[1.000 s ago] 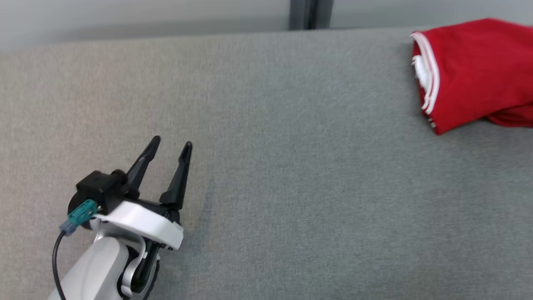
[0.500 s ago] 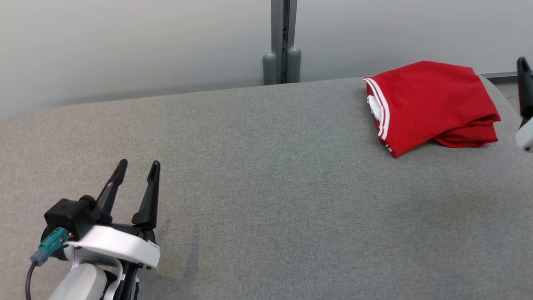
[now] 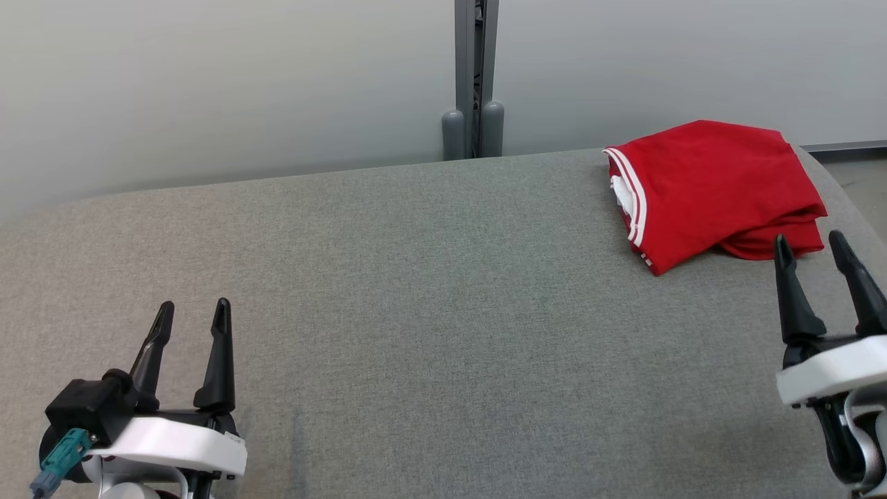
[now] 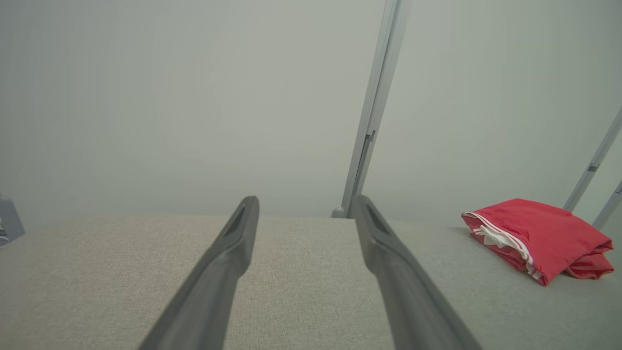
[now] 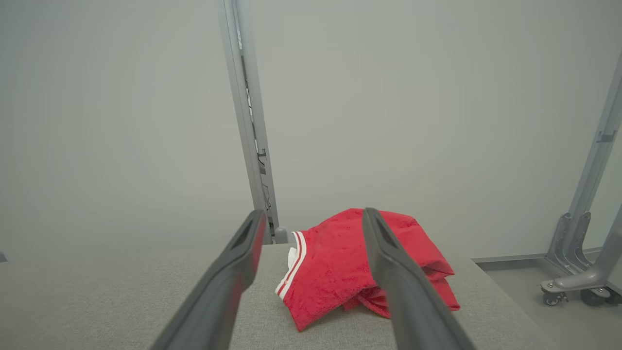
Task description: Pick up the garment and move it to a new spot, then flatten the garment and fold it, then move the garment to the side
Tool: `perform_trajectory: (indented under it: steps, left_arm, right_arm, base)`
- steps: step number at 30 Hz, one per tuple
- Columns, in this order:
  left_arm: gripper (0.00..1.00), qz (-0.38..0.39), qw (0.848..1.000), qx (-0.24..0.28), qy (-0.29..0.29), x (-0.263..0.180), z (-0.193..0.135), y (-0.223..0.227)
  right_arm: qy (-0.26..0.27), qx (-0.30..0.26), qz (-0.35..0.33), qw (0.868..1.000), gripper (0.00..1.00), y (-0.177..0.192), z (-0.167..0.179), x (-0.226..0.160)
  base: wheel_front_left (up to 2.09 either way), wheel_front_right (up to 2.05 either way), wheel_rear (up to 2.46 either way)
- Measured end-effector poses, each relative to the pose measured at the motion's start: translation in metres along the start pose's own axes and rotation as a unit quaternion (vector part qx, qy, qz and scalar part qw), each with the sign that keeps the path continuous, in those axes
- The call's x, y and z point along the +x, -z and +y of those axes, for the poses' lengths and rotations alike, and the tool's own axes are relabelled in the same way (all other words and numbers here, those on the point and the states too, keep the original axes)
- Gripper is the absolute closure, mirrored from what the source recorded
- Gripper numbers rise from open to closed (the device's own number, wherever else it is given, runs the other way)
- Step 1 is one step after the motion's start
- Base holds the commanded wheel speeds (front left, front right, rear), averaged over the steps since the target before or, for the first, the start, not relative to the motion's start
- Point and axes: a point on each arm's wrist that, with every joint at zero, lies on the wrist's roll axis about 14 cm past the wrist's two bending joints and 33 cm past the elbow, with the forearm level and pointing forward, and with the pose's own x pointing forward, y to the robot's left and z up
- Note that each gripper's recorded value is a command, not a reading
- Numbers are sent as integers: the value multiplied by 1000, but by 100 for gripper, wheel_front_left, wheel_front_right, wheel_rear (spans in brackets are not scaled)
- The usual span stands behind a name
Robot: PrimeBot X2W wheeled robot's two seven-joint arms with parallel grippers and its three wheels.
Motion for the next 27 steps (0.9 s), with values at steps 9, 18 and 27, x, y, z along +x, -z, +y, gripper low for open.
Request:
perform_trajectory:
  steps: [9,18,27]
  left_arm:
    - [0,2,1000,21,-21,-11,15,7]
    - [0,5,998,60,-18,-19,13,13]
    - [0,18,997,69,-26,-27,19,23]
  right_arm:
    - [3,44,7,999,0,23,22,-33]
    - [-21,38,22,999,0,38,43,-42]
    - [-32,42,11,999,0,32,54,-41]
  base:
    - [0,0,0]
    - [0,0,0]
    - [0,0,0]
